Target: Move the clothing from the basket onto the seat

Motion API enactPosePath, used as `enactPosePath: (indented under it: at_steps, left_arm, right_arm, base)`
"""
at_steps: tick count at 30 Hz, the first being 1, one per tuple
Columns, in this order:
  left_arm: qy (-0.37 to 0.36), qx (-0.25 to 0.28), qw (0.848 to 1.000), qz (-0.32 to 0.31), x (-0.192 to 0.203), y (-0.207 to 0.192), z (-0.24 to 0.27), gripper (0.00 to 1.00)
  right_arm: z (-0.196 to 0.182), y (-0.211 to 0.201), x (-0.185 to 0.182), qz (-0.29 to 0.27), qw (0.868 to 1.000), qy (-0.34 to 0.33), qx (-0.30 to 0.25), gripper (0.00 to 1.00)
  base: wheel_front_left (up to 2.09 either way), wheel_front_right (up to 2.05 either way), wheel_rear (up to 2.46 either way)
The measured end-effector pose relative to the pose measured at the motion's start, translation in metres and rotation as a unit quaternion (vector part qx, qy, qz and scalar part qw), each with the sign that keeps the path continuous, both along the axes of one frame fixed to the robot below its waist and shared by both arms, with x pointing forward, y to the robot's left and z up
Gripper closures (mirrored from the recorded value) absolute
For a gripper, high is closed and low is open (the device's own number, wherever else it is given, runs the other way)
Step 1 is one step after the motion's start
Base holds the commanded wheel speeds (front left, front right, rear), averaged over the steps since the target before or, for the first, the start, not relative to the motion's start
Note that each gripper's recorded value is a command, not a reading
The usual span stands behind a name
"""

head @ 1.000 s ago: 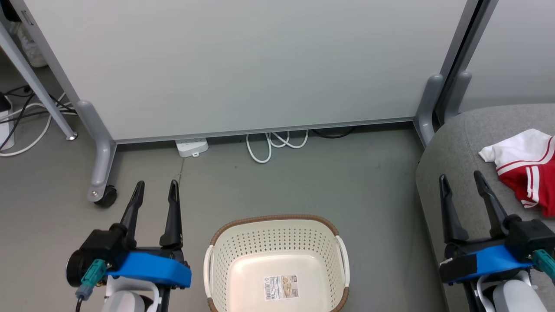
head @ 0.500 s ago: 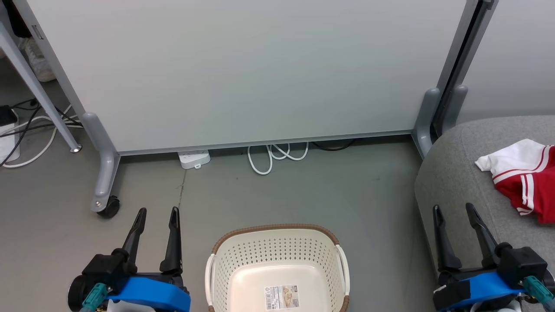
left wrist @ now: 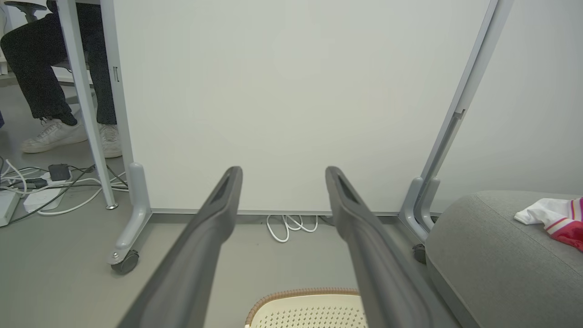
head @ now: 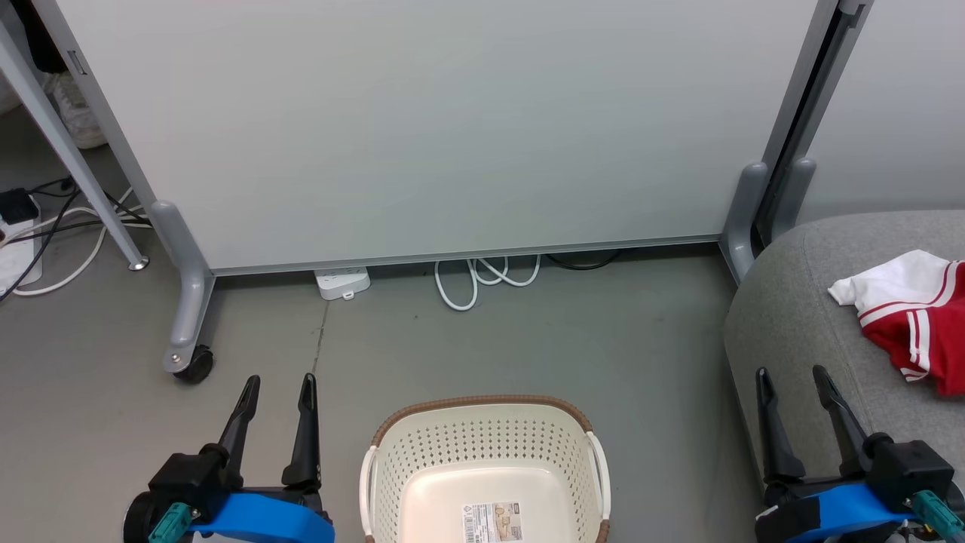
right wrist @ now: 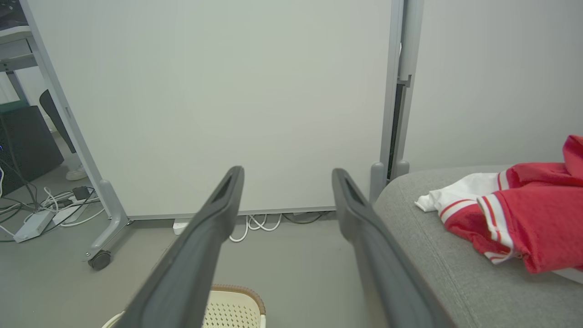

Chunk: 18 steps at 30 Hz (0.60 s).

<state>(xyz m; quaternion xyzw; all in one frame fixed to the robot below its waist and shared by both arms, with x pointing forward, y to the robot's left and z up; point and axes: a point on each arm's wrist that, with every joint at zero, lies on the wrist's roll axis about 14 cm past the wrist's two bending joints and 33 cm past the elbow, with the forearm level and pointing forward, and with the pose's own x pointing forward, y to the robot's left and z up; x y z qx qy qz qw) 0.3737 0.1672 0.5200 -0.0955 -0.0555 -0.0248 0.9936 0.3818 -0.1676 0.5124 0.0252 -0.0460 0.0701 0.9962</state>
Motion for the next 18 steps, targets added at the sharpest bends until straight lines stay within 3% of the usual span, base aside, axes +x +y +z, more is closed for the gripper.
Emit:
enactPosePath:
  at_steps: [4,5,10,18]
  left_arm:
    - [0.003,0.001,1.0,0.004,-0.001,0.001,-0.002,0.0]
    - [0.006,0.001,1.0,0.004,-0.002,0.001,-0.003,1.0]
    - [0.049,-0.005,0.999,0.007,-0.012,0.002,-0.031,1.0]
    - [0.072,-0.076,0.994,0.02,-0.012,0.009,-0.038,1.0]
  right_arm:
    - [0.0,0.001,0.0,0.001,1.0,0.0,0.0,0.0]
    - [-0.001,0.001,0.0,0.002,1.0,0.002,0.0,1.0]
    - [-0.021,0.0,-0.006,-0.002,0.999,0.033,0.004,1.0]
    - [-0.026,-0.008,-0.006,-0.022,0.995,0.057,0.078,1.0]
  base:
    - [0.0,0.0,0.0]
    - [0.0,0.0,0.0]
    - [0.0,0.0,0.0]
    - [0.0,0.0,0.0]
